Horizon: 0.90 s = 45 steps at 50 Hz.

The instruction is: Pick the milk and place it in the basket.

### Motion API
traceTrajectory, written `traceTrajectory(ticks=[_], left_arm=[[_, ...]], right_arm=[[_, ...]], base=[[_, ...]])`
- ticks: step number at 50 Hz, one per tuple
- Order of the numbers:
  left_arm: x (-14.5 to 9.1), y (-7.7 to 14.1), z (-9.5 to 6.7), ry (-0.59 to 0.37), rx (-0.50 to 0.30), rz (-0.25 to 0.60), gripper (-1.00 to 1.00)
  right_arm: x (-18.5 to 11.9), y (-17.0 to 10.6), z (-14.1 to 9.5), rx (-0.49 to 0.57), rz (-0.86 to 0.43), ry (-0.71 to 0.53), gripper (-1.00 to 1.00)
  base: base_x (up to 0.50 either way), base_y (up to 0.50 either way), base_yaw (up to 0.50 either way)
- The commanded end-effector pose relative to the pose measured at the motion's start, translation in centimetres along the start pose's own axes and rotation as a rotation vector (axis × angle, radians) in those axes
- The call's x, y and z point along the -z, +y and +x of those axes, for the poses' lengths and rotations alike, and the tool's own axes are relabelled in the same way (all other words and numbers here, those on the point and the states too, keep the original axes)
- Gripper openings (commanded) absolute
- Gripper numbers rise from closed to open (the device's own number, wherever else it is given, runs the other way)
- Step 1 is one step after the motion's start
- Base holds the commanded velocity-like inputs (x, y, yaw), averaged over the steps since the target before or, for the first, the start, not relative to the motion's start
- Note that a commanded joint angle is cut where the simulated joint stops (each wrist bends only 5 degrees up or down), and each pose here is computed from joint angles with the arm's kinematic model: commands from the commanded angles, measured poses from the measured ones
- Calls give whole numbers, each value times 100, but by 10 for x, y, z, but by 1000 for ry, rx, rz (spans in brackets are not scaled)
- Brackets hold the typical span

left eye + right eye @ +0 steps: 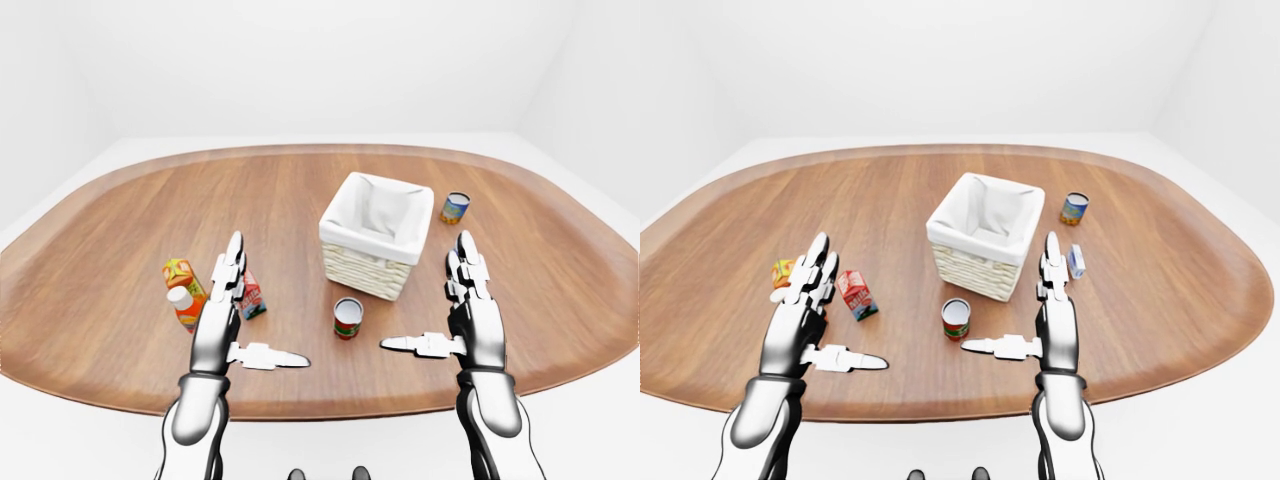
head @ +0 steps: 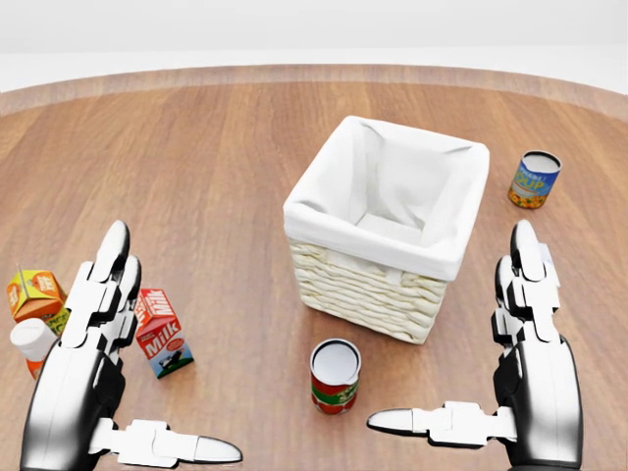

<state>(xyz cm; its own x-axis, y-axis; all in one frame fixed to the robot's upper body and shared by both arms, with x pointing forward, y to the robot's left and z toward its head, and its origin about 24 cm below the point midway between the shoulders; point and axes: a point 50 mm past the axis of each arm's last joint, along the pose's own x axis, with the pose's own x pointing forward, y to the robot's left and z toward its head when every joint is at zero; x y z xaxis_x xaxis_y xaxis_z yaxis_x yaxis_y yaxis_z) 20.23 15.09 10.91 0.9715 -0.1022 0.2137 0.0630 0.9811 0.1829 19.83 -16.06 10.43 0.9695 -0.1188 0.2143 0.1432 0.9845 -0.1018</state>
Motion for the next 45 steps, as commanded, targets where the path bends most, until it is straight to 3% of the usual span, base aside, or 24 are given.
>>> traceTrajectory(ticks=[1,31,41,45], left_arm=[[3,-1,0,11,6,0,100],[5,-5,2,18,22,7,100],[3,-5,1,12,19,6,100],[3,-2,3,14,5,50,100]], right_arm=[[1,0,-1,-4,-1,4,100],[1,1,-3,-12,-16,-7,100],[2,2,-3,-13,-19,-3,100],[1,1,-3,-2,-24,-6,100]], base=[[50,0,0],[46,0,0],[24,0,0],[1,0,0]])
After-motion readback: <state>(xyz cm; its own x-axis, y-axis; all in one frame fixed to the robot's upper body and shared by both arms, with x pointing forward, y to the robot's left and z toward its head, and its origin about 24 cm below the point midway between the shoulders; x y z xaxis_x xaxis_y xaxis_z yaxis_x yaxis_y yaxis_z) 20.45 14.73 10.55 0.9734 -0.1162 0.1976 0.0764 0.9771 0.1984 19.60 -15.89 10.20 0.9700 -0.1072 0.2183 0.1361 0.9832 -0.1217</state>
